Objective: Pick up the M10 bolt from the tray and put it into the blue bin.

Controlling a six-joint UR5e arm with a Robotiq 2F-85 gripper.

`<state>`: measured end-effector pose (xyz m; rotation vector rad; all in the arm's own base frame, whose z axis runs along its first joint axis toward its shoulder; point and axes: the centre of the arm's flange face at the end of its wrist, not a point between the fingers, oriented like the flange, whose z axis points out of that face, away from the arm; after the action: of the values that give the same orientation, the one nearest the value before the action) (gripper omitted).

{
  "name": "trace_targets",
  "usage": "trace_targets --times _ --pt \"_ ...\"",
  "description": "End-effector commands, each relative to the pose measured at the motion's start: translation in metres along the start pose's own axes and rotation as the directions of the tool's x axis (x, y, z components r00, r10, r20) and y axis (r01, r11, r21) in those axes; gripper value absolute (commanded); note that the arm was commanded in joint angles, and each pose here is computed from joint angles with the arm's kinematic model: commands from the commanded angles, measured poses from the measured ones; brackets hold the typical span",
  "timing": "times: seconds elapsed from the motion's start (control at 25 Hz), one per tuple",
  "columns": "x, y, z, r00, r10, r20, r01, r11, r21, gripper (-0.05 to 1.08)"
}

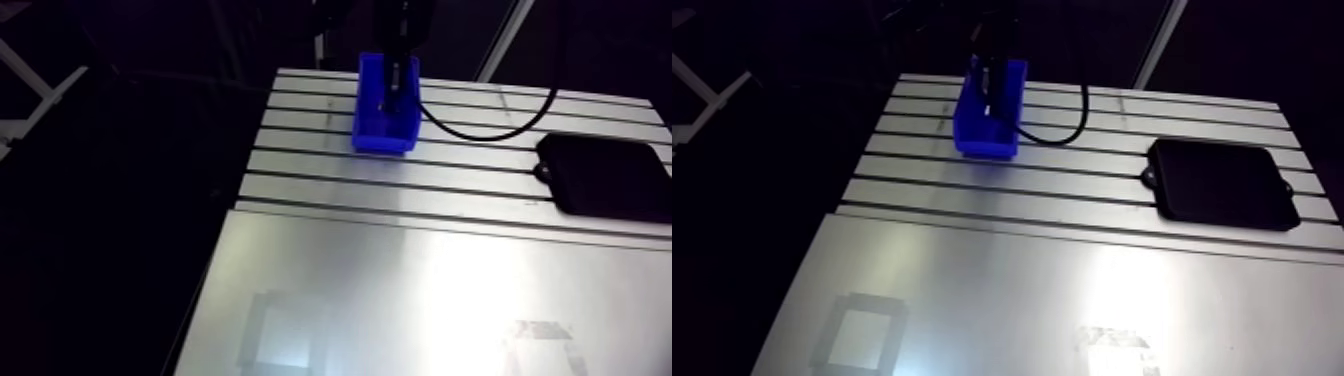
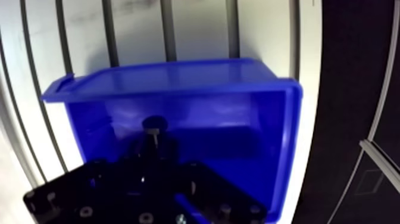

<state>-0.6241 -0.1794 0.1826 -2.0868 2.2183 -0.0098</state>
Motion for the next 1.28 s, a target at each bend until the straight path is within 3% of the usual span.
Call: trace_targets --times 0.04,0.24,0.32,0.36,0.52,0.72,0.8,0.96,1.12,1.16,1.28 --pt "0.0 0.001 0.003 1.0 0.0 0.002 0.0 1.0 0.003 1.01" --pt "0.0 0.002 0.003 1.0 0.001 0.001 -0.001 1.0 -0.013 0.97" --pt "-0.001 0.002 0.003 1.0 0.002 0.001 -0.002 1.0 -0.013 0.88" --pt "-0.001 0.002 0.003 1.0 0.002 0.001 -0.002 1.0 -0.013 0.82" --pt "-0.001 0.002 0.005 1.0 0.004 0.001 -0.004 1.0 -0.009 0.39" --pt "0.001 0.002 -0.001 1.0 0.018 -0.006 -0.018 1.0 -0.016 0.14" --pt "0.003 0.001 -0.012 1.0 0.018 -0.018 -0.019 0.999 -0.03 0.02" --pt "0.012 -0.004 -0.045 0.999 0.025 -0.022 -0.026 0.997 -0.075 0.01" --pt "0.022 -0.003 -0.077 1.0 0.013 -0.017 -0.014 0.997 -0.078 0.01" --pt "0.024 -0.005 -0.091 1.0 0.01 -0.019 -0.012 0.996 -0.088 0.01" --pt "0.016 -0.01 -0.123 1.0 0.025 -0.016 -0.026 0.996 -0.08 0.01"
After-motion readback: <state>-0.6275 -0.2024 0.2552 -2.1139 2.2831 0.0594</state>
